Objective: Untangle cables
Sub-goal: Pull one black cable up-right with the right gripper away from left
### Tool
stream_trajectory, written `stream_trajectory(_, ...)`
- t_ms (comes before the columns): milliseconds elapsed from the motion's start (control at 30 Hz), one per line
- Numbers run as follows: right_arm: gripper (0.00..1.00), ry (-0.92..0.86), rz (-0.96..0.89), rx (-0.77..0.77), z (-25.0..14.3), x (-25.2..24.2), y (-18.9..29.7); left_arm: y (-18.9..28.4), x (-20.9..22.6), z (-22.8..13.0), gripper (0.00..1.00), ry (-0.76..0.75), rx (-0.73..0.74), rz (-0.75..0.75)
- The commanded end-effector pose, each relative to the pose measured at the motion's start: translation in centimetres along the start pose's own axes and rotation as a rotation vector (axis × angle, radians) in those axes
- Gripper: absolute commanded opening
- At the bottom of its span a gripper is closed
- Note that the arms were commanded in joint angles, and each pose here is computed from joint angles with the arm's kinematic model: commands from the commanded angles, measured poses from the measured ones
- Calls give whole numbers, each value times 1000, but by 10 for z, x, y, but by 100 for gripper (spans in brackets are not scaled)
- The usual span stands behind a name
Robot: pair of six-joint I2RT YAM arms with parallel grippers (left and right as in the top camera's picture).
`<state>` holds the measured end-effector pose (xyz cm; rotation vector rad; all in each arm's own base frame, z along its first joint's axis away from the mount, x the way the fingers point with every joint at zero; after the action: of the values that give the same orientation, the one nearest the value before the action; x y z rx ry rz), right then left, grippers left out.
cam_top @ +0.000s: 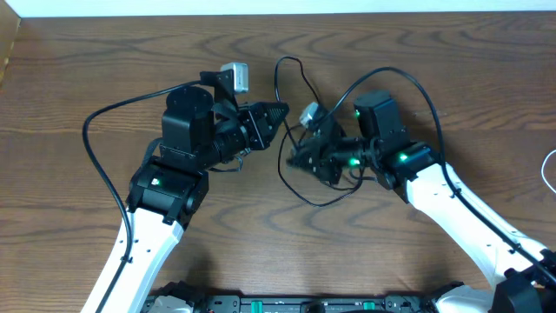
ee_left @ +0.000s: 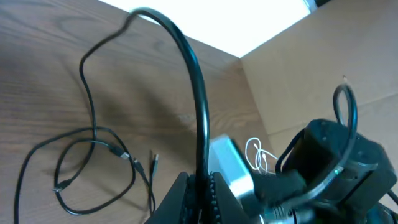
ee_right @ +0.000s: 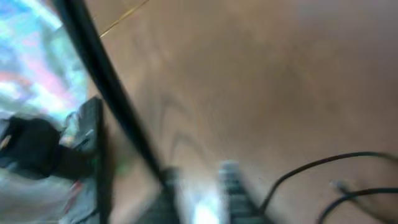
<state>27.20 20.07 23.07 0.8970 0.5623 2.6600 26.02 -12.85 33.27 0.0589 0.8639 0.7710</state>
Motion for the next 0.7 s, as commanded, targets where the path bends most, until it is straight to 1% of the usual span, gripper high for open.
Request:
stream_trajectory(0, 1, -73, -158, -73, 13, -10, 4, 1, 0, -5, 9, 11, 41, -19)
stream_trajectory(100, 1, -72, -156, -201, 34, -7, 19, -1, 4, -9, 17, -19, 70, -1)
stream_trajectory(133, 1, -71, -154, -249, 41, -4, 26, -1, 5, -11, 30, -30, 82, 7)
stream_trajectory(200, 1, -52, -159, -364, 58, 2, 46, -3, 10, -14, 40, -39, 106, 30)
stream_trajectory(233, 1, -54, -178, -420, 65, 3, 57, -4, 11, -15, 42, -34, 112, 39)
stream_trajectory(267, 1, -66, -229, -510, 75, 5, 74, -6, 16, -18, 43, -20, 130, 67)
stream_trajectory(333, 1, -112, -388, -688, 87, 5, 112, -10, 22, -24, 44, -13, 169, 95)
stream_trajectory(433, 1, -130, -600, -885, 92, 8, 160, -15, 34, -31, 45, 13, 216, 157)
stream_trajectory(500, 1, -137, -787, -1064, 91, 16, 207, -23, 47, -38, 45, 41, 264, 221)
stream_trajectory(600, 1, -135, -910, -1188, 85, 25, 246, -33, 59, -45, 45, 60, 318, 255)
stream_trajectory(667, 1, -136, -962, -1227, 80, 26, 264, -42, 68, -51, 46, 81, 357, 275)
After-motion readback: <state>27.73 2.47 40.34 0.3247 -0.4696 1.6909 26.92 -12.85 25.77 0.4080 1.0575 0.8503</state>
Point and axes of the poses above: each gripper's point midway between its finger pads, its own y axis back along the fingers, its own x axis along the line the jaws close on, z = x × y, the point moved 10 cm from there along y, back along the fingers, and after that the axes turned 7 degrees about -y, right-handed, at the moved point
